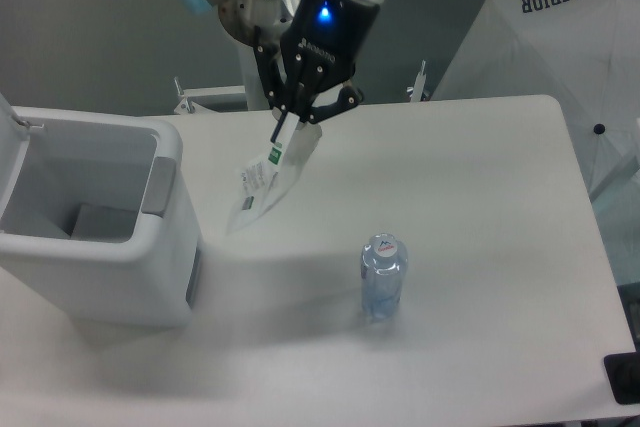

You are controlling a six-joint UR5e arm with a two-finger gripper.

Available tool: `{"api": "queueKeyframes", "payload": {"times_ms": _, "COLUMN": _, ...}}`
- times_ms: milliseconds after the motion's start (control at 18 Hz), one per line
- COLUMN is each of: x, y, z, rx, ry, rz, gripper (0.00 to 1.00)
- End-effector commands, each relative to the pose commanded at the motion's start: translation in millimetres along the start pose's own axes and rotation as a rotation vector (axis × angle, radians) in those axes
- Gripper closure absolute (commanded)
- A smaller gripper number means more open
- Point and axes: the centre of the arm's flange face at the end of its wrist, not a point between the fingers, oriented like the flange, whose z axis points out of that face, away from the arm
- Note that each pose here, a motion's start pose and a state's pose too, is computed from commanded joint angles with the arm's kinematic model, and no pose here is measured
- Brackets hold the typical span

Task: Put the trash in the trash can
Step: 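Lift the white paper and carry it over the white bin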

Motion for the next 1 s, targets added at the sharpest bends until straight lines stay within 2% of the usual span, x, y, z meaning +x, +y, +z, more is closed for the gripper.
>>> {"api": "queueKeyframes", "payload": {"times_ms": 278, "x": 12, "y": -34, "z": -27, "rx": 0.099, "ry": -0.009, "rz": -0.048, "gripper": 1.00}}
{"api": "queueKeyframes", "payload": {"times_ms": 500, "x": 39, "y": -50, "z": -28, "rx": 0.123, "ry": 0.007, "rz": -0.026, "gripper": 1.00}}
{"api": "queueKeyframes", "payload": {"times_ms": 722, "x": 67, "y": -65, "z": -12, "rx": 0.145, "ry": 0.038, "rz": -0.004, "gripper": 1.00}}
{"api": "queueKeyframes", "payload": {"times_ms": 1000, "x": 91, "y": -66, "z": 18, "rx": 0.119, "ry": 0.101, "rz": 0.024, "gripper": 1.00}}
